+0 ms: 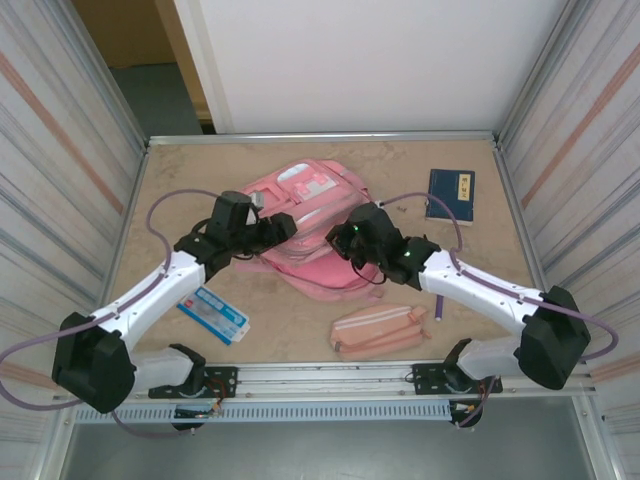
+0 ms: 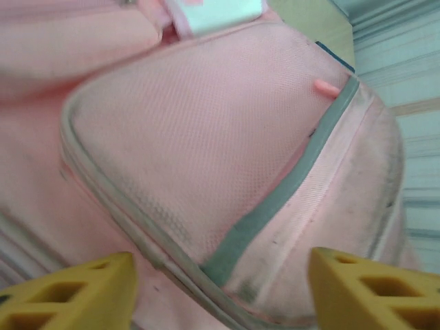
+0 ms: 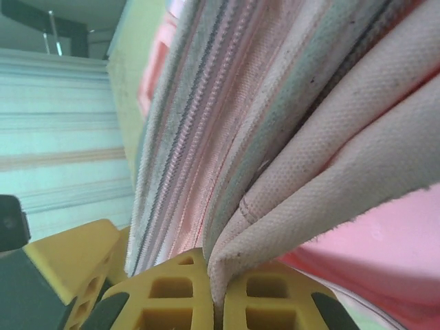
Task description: Pack the student bag
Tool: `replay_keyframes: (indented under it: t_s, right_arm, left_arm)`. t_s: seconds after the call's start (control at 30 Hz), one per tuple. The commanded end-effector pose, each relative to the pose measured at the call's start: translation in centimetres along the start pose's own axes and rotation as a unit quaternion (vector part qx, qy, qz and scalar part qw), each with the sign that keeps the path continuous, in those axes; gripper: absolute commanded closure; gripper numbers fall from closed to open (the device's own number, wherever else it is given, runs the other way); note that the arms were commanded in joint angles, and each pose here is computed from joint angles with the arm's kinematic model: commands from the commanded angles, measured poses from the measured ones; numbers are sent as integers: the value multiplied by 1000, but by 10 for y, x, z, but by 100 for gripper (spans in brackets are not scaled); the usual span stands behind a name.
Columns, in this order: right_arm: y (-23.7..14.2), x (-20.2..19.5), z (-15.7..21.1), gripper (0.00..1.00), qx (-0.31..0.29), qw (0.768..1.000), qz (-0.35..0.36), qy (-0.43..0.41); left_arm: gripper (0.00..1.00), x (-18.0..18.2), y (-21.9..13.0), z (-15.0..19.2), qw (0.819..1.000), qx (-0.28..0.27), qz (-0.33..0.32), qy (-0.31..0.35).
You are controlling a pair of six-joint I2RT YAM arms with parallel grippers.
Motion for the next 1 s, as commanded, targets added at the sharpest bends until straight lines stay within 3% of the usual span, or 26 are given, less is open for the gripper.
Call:
replay_keyframes:
  t_s: [0.0, 0.07, 0.13, 0.2, 0.27, 0.3, 0.4, 0.53, 0.7, 0.8, 0.87, 0.97]
  right_arm:
    - [-14, 22, -20, 100, -23, 997, -35, -72]
    - [-12, 22, -26, 100, -20, 995, -44, -85]
    - [-11, 22, -31, 100, -17, 995, -53, -88]
    - [-11, 24, -36, 100, -18, 993, -60, -98]
    - [-13, 25, -39, 100, -23, 992, -61, -106]
    - [-13, 27, -40, 100, -26, 992, -64, -109]
    - [-13, 29, -42, 100, -24, 991, -72, -109]
    - [-10, 29, -40, 100, -15, 992, -84, -89]
    - [-9, 29, -38, 100, -5, 994, -89, -69]
    - [-8, 32, -36, 100, 0, 994, -101, -46]
    - [-8, 36, -34, 100, 6, 993, -106, -47]
    - [-6, 37, -28, 95, 19, 994, -93, -52]
  left_arm:
    - [25, -8, -11, -7, 986, -50, 35, 154]
    - [22, -15, -21, -8, 974, -71, 52, 211]
    - [21, -23, -28, -4, 949, -94, 95, 285]
    - [19, -30, -33, 8, 903, -114, 149, 387]
    - [8, -36, -35, 27, 842, -131, 173, 494]
    - [2, -37, -35, 34, 822, -134, 166, 529]
    - [1, -38, -26, 48, 773, -129, 134, 607]
    - [1, -34, -7, 50, 751, -131, 113, 638]
    - [1, -36, 18, 63, 693, -164, 86, 697]
    - [1, -40, 37, 64, 676, -173, 39, 715]
    - [1, -43, 48, 58, 682, -207, -2, 701]
    - [5, -46, 53, 35, 725, -240, -56, 643]
Point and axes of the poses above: each hand's point on the last joint's axis, 136 mm out from that joint toward the fingers, its own y axis out along the fingers, its own x axis along the line the jaws close on, z = x × y, the point moved 10 cm from there along -y, back along the fingers, and after that the axes turned 12 degrees about -y, right-handed, at the moved point
